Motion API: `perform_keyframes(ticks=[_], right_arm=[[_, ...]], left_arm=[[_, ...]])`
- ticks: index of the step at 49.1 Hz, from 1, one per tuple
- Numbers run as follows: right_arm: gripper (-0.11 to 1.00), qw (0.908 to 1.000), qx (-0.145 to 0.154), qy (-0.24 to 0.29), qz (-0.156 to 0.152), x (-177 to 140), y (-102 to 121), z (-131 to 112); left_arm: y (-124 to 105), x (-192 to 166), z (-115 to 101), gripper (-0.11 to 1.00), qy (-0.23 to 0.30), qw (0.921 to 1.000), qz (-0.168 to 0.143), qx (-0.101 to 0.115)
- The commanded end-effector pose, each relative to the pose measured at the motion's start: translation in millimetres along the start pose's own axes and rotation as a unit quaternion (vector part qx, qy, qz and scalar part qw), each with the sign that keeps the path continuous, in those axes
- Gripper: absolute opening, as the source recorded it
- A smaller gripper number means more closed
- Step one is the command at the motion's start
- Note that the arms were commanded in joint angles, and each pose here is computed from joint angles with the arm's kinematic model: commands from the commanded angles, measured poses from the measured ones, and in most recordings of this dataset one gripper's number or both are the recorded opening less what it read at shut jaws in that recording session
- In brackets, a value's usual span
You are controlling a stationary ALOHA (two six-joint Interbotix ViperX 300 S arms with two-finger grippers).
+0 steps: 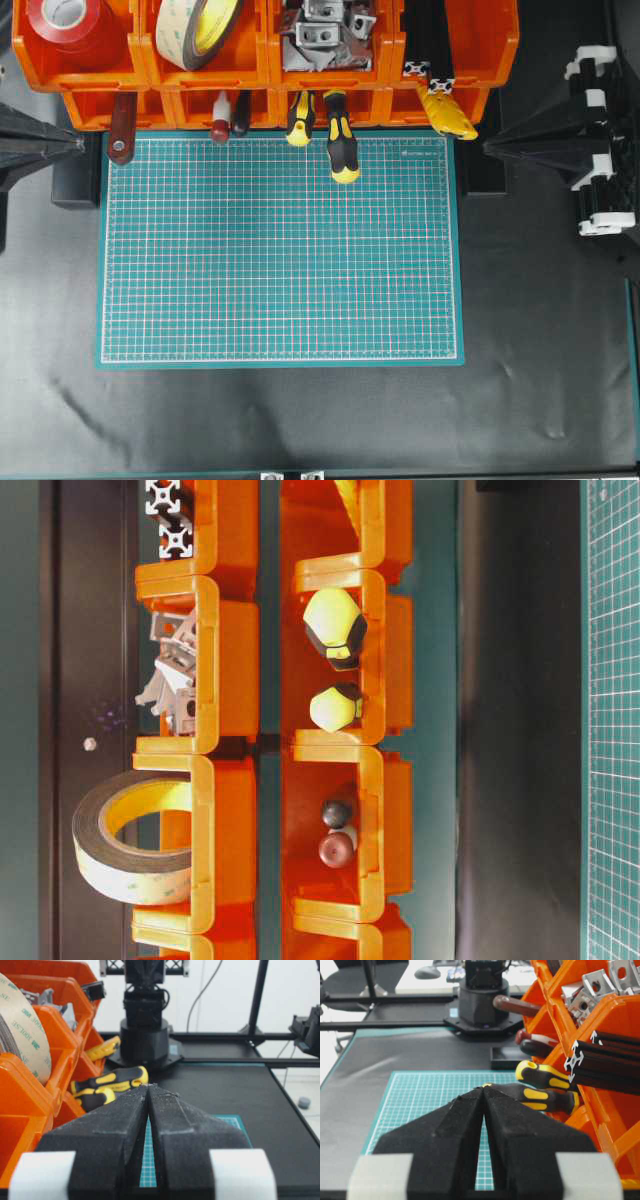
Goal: Pick corner brachets from container rack with right arm.
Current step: 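Move the right gripper up toward the orange rack's bracket bin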
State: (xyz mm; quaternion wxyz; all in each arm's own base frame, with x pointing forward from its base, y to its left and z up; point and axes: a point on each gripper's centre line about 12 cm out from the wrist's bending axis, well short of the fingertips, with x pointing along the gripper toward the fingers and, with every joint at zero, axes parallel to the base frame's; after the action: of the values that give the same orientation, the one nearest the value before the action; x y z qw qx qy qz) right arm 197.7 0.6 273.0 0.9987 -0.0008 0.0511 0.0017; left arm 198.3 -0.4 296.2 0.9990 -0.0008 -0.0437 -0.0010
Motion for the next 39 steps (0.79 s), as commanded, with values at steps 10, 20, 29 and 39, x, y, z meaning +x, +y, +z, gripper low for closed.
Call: perform_keyframes(ticks=[10,20,29,39], right_arm=[[0.0,0.9986,0.014,0.048,-0.015,2.1,-5.9,22.6],[0.0,0.9924,0.024,0.12,-0.016,-2.4,-6.1,58.0],[0.0,0.9772,0.028,0.209,-0.027,0.3,-9.8,90.6],[0.0,0.967,0.021,0.251,-0.042,27.7,-17.4,140.2]], left_arm=[[-13.4,12.9,26.5,0.0,0.03,0.9988,-0.032,-0.023],[-15.8,16.8,32.9,0.0,0.087,0.9954,-0.034,-0.024],[-15.2,17.9,38.9,0.0,0.103,0.9939,-0.032,-0.023],[-15.7,20.4,40.7,0.0,0.129,0.9908,-0.031,-0.024]])
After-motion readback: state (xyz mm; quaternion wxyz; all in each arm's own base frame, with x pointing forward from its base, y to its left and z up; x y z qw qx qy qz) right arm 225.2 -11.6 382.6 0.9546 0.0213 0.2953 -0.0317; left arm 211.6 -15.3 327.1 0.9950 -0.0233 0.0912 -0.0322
